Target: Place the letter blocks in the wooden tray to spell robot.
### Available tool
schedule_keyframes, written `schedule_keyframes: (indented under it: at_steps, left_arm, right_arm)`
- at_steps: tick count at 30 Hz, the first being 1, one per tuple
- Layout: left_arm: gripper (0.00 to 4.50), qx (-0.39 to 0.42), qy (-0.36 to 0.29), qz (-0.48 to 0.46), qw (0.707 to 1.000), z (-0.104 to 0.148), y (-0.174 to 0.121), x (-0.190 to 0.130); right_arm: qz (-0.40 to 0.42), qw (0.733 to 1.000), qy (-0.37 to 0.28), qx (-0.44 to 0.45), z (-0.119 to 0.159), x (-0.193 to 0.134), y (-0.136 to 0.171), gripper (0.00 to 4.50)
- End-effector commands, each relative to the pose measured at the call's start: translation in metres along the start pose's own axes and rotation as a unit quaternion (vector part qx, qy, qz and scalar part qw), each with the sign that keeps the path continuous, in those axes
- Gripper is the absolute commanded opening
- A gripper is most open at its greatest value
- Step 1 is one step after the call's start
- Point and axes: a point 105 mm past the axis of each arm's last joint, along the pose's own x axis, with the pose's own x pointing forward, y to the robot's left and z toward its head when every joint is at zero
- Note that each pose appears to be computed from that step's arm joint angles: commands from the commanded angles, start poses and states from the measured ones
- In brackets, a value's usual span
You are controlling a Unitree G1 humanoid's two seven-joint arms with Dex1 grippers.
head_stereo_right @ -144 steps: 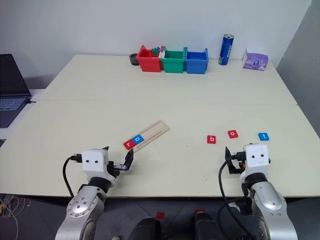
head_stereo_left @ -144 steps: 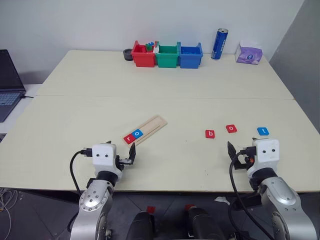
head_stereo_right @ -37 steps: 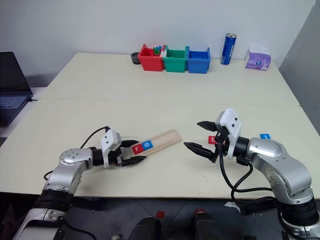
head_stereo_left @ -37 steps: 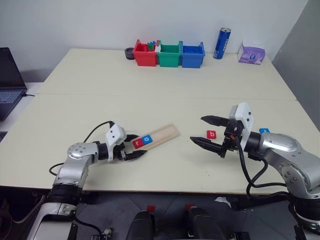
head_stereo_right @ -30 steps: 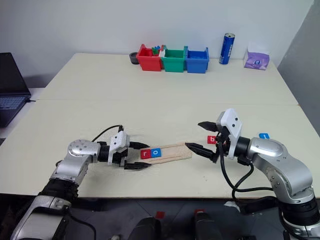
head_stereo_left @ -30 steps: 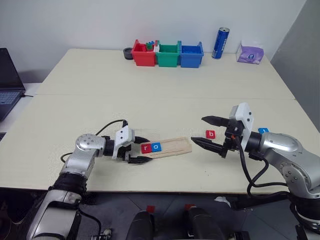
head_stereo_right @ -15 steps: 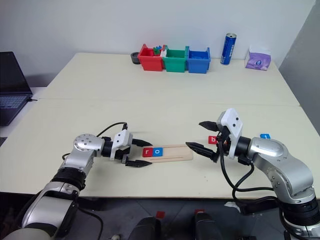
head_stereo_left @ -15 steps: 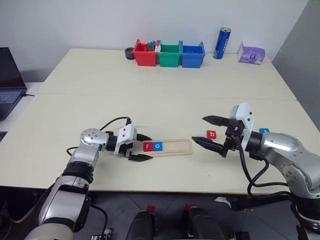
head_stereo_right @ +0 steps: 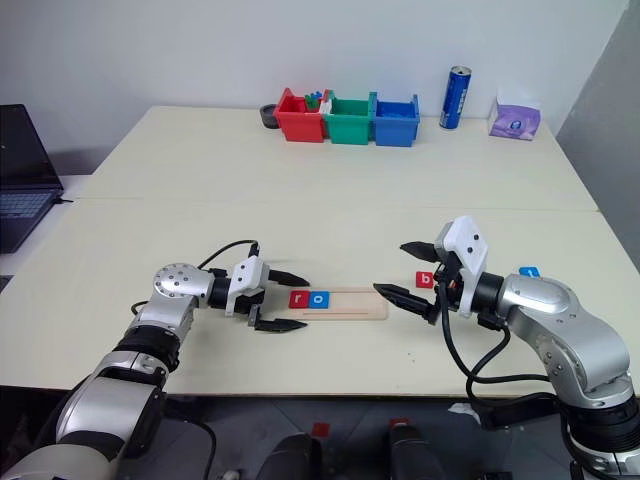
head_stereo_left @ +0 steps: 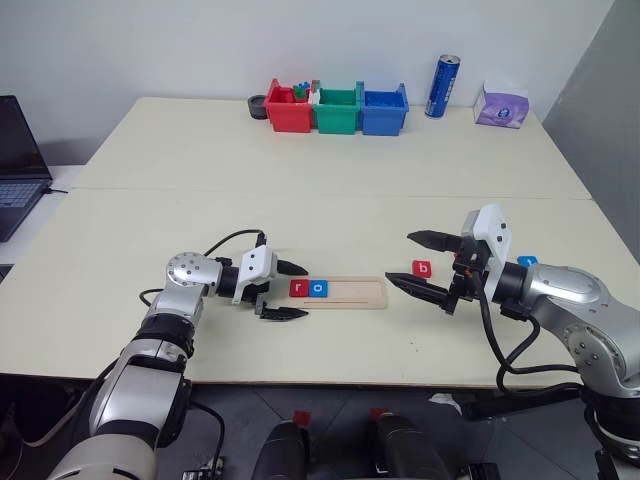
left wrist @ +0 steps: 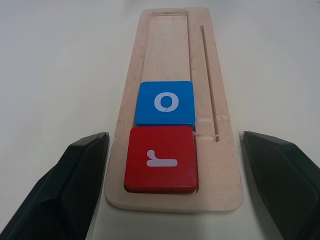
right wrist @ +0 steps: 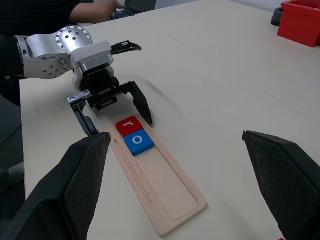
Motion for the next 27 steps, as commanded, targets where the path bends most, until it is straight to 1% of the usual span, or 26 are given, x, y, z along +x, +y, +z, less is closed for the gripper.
schedule_keyframes:
  at_steps: [1,3,5,10,13,16,19,23,27]
  left_arm:
    - [4.49,0.018,0.005,0.0,1.0,0.005,0.003,-0.004]
    - [4.49,0.02,0.005,0.001,1.0,0.008,0.004,-0.009]
    - [4.49,0.024,0.003,-0.005,1.0,0.016,0.003,-0.019]
    - [4.49,0.033,-0.01,0.011,0.999,0.04,0.002,-0.035]
    - [4.49,0.032,-0.025,0.033,0.999,0.055,-0.001,-0.04]
    - [4.49,0.032,-0.05,0.085,0.995,0.068,-0.004,-0.034]
    - [4.49,-0.003,-0.086,0.115,0.99,0.075,-0.024,-0.014]
    - [4.49,-0.042,-0.097,0.15,0.983,0.075,-0.042,-0.002]
    - [4.49,-0.062,-0.097,0.173,0.978,0.076,-0.049,0.0]
  right_arm:
    - [-0.018,1.0,-0.016,-0.001,0.007,-0.005,-0.002,4.5]
    - [-0.031,0.999,-0.015,0.006,0.006,-0.005,-0.004,4.5]
    - [-0.064,0.998,-0.002,0.016,-0.001,-0.01,-0.008,4.5]
    - [-0.131,0.99,0.012,0.051,-0.015,-0.017,-0.006,4.5]
    - [-0.183,0.98,0.037,0.071,-0.03,-0.02,-0.005,4.5]
    - [-0.247,0.962,0.078,0.089,-0.052,-0.02,-0.01,4.5]
    - [-0.309,0.94,0.102,0.102,-0.066,-0.016,-0.019,4.5]
    - [-0.371,0.913,0.11,0.128,-0.072,-0.011,-0.033,4.5]
    - [-0.396,0.899,0.117,0.148,-0.075,-0.006,-0.04,4.5]
